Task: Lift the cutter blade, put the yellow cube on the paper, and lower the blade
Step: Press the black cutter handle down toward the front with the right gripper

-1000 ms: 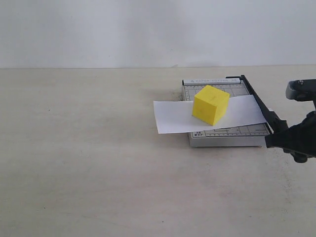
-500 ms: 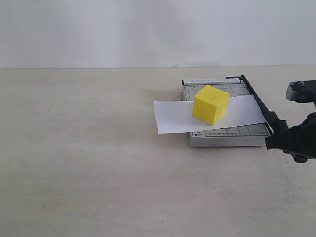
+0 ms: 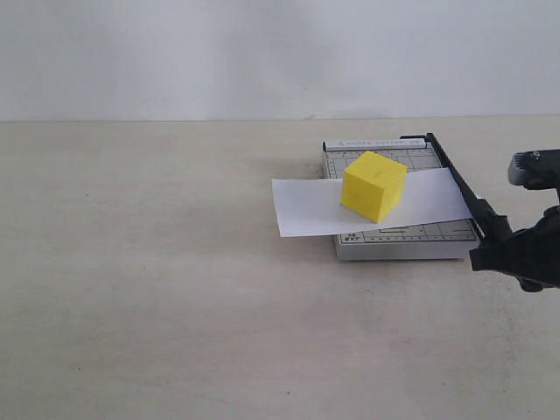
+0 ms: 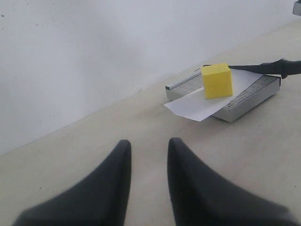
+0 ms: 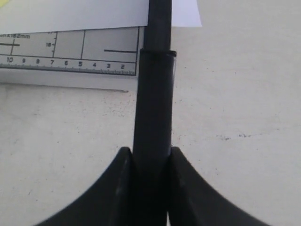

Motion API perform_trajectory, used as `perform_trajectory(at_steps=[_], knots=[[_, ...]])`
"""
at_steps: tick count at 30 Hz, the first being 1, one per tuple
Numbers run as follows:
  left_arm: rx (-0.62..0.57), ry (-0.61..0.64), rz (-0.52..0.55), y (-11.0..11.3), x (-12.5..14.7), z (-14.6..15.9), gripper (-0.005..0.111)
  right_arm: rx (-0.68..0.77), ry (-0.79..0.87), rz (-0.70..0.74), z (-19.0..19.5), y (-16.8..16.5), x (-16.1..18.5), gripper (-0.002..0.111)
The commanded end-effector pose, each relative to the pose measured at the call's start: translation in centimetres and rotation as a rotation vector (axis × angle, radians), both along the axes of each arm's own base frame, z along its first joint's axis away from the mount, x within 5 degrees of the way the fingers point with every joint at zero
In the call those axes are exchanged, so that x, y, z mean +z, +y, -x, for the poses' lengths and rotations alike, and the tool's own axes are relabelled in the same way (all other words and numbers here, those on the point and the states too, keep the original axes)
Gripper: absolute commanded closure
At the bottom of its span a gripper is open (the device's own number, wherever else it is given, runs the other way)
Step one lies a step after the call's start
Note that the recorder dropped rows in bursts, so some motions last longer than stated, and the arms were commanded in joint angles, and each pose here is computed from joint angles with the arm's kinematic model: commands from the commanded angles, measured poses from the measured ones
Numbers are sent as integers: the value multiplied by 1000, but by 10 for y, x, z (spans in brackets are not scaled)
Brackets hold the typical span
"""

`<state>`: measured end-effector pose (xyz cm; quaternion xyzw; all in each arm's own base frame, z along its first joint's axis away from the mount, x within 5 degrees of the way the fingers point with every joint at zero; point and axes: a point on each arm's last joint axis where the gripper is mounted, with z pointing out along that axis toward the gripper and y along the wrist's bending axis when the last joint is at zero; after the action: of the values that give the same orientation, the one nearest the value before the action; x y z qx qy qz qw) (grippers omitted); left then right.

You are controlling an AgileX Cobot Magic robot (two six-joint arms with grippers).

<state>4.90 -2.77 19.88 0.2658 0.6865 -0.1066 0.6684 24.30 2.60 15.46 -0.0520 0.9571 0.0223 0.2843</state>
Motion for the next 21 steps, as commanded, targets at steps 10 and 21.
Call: perform_trajectory(at_steps=[10,21], knots=[[2,1,0,0,-1,0,80,59,230,39,17,1,-36,108],[2,1,0,0,-1,0,80,55,108,26,17,2,-9,107]])
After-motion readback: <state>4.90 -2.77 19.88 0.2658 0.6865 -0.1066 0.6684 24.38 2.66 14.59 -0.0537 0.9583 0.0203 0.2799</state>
